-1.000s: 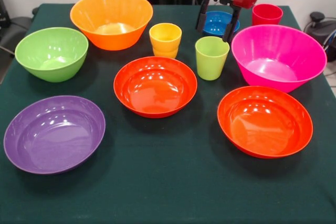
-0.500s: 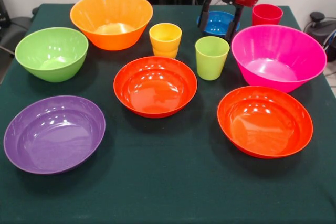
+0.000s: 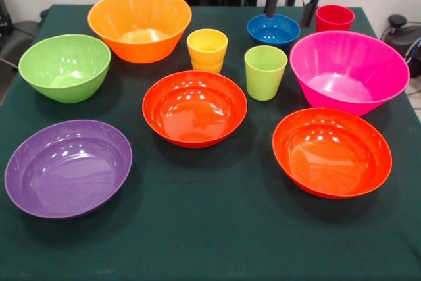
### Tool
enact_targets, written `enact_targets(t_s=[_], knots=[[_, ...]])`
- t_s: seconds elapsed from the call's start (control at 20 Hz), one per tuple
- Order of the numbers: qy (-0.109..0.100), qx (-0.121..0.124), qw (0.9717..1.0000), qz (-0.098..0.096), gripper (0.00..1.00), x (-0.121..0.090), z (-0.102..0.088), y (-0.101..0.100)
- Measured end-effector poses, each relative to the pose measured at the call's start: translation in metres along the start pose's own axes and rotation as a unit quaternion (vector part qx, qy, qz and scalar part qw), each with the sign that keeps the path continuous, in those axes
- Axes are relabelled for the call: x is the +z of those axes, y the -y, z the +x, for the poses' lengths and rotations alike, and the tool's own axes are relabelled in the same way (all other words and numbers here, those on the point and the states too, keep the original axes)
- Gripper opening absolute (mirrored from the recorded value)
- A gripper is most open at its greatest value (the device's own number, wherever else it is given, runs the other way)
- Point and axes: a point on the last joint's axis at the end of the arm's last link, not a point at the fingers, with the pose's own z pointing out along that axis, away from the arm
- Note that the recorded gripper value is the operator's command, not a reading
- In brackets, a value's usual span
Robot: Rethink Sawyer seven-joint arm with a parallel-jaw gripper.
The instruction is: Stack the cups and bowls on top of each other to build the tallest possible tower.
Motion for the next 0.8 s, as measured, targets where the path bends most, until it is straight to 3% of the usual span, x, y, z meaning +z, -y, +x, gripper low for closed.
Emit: enact_targets(t_s=[0.35, 0.8], knots=[[-0.007, 0.003, 1.0000, -0.003, 1.00, -0.006, 0.009, 0.004], [-0.025, 0.016, 0.9995, -0.009, 1.00, 0.003, 0.010, 0.010]])
